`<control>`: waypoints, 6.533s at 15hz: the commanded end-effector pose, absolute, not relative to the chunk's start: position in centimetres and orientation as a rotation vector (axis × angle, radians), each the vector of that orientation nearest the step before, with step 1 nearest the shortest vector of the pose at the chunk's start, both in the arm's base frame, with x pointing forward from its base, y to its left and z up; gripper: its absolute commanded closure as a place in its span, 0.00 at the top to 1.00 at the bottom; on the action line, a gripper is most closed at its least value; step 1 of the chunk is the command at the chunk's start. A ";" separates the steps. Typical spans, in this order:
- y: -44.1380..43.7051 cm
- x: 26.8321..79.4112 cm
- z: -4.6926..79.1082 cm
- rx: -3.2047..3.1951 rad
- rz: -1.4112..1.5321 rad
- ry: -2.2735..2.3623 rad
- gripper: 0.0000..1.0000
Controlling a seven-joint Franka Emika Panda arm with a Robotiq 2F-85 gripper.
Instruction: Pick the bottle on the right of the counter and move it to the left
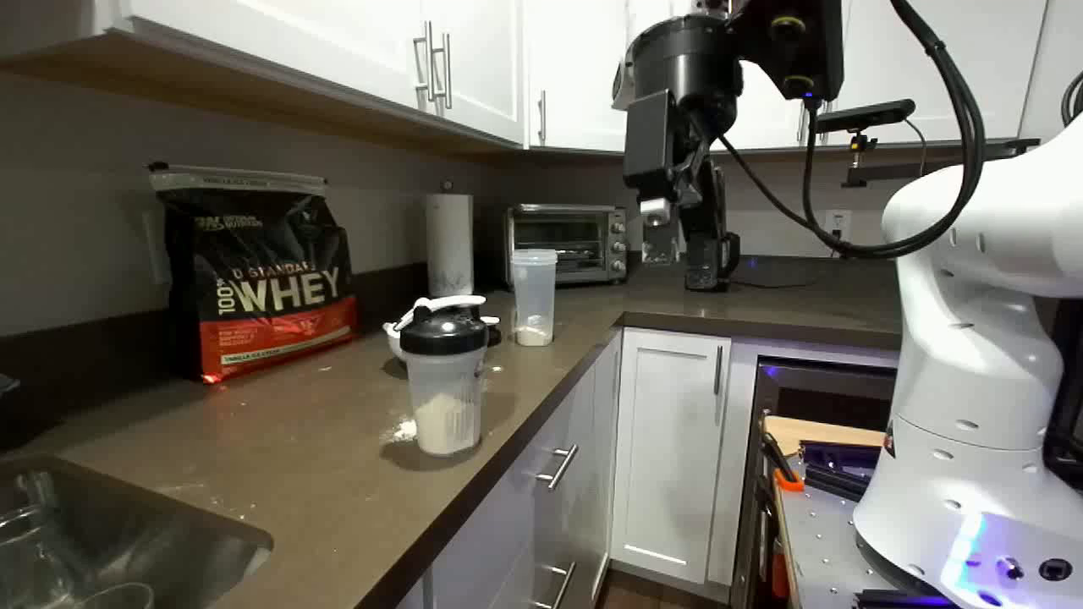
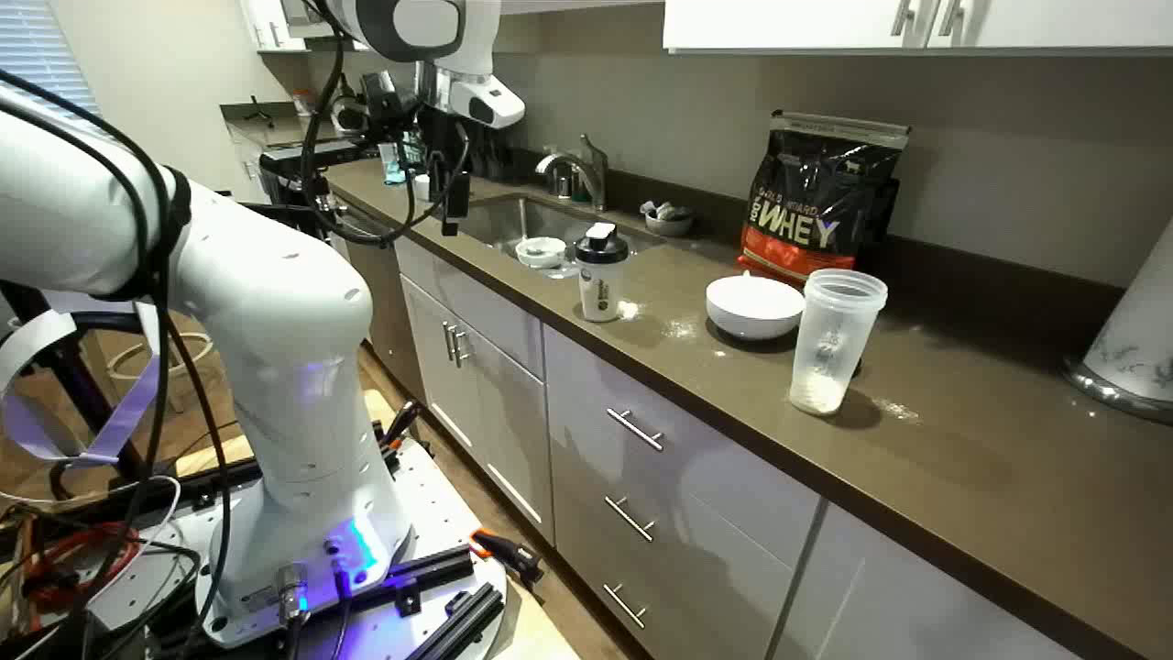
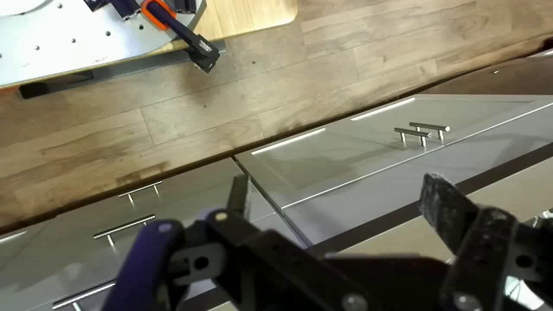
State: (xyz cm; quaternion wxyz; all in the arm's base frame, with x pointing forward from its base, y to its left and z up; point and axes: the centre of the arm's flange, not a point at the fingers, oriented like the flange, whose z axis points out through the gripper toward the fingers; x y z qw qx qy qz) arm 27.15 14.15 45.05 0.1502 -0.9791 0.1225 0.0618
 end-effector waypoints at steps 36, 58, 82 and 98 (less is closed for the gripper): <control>-16.3 43.6 51.2 -2.972 -0.637 1.079 1.00; -28.5 53.1 49.0 -2.796 -0.548 1.443 1.00; -28.4 51.2 41.4 -2.672 0.067 1.558 0.86; -28.4 54.0 40.4 -2.645 -0.092 1.604 0.68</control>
